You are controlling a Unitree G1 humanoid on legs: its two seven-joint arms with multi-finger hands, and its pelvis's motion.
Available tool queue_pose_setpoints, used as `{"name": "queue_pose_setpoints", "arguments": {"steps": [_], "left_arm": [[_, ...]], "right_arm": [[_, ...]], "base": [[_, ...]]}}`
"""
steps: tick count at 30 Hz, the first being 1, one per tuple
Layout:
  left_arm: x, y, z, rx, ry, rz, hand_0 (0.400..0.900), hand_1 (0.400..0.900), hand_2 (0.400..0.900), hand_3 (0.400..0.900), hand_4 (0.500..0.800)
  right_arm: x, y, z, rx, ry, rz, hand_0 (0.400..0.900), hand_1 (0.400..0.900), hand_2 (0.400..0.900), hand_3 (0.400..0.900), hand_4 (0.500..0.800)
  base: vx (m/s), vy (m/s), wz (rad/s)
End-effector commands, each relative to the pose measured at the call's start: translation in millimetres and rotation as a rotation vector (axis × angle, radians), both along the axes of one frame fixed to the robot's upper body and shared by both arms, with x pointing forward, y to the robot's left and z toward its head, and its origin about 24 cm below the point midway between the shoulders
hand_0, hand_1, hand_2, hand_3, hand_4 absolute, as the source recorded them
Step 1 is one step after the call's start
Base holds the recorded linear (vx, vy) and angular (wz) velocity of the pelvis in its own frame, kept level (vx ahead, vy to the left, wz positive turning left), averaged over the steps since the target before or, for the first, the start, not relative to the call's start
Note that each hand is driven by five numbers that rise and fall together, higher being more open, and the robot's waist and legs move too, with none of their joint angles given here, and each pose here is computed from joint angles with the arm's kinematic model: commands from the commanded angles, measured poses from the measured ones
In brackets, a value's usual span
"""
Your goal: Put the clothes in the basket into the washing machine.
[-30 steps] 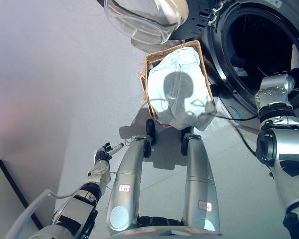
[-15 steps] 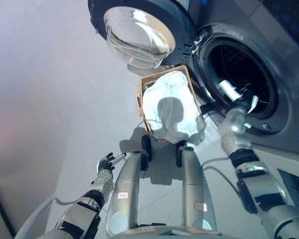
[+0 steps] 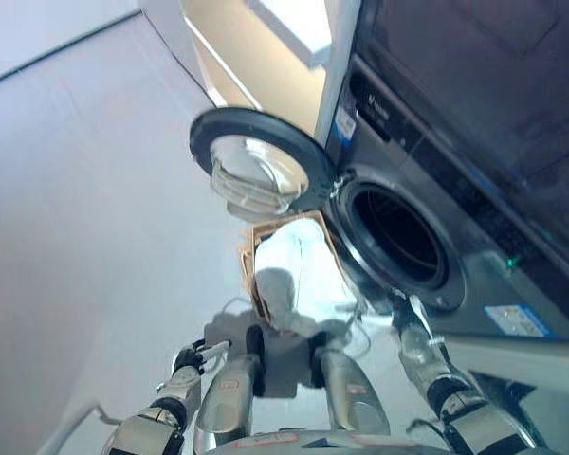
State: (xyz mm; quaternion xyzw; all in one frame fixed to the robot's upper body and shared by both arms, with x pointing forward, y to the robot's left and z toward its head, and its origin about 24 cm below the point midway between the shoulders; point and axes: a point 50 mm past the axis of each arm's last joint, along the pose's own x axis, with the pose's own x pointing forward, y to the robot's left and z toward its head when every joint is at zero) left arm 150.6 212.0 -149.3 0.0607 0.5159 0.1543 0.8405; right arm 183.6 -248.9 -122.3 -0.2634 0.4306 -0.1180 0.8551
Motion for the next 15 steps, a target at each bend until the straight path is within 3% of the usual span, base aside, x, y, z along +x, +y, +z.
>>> {"name": "queue_pose_setpoints", "arguments": {"steps": [1, 3, 9, 15], "left_arm": [[-18, 18.7, -2, 0.057, 0.050, -0.017, 0.900, 0.900, 0.900, 0.900, 0.800], [-38, 24.5, -7, 0.061, 0.118, -0.007, 0.900, 0.900, 0.900, 0.900, 0.800], [-60, 22.6, -14, 0.034, 0.199, -0.021, 0.900, 0.900, 0.900, 0.900, 0.800], [-73, 17.7, -18, 0.012, 0.244, -0.049, 0.900, 0.900, 0.900, 0.900, 0.800]], "right_arm": [[-36, -20, -11, -0.007, 0.119, -0.087, 0.900, 0.900, 0.900, 0.900, 0.800], [-70, -19, -24, 0.057, 0.213, -0.210, 0.900, 0.900, 0.900, 0.900, 0.800], [-114, -18, -36, 0.160, 0.326, -0.416, 0.900, 0.900, 0.900, 0.900, 0.800], [-125, -18, -38, 0.181, 0.358, -0.454, 0.900, 0.900, 0.900, 0.900, 0.800]], "base": [[0.164, -0.029, -0.11], [0.147, -0.033, -0.13], [0.068, -0.039, -0.01], [0.036, -0.040, 0.02]]}}
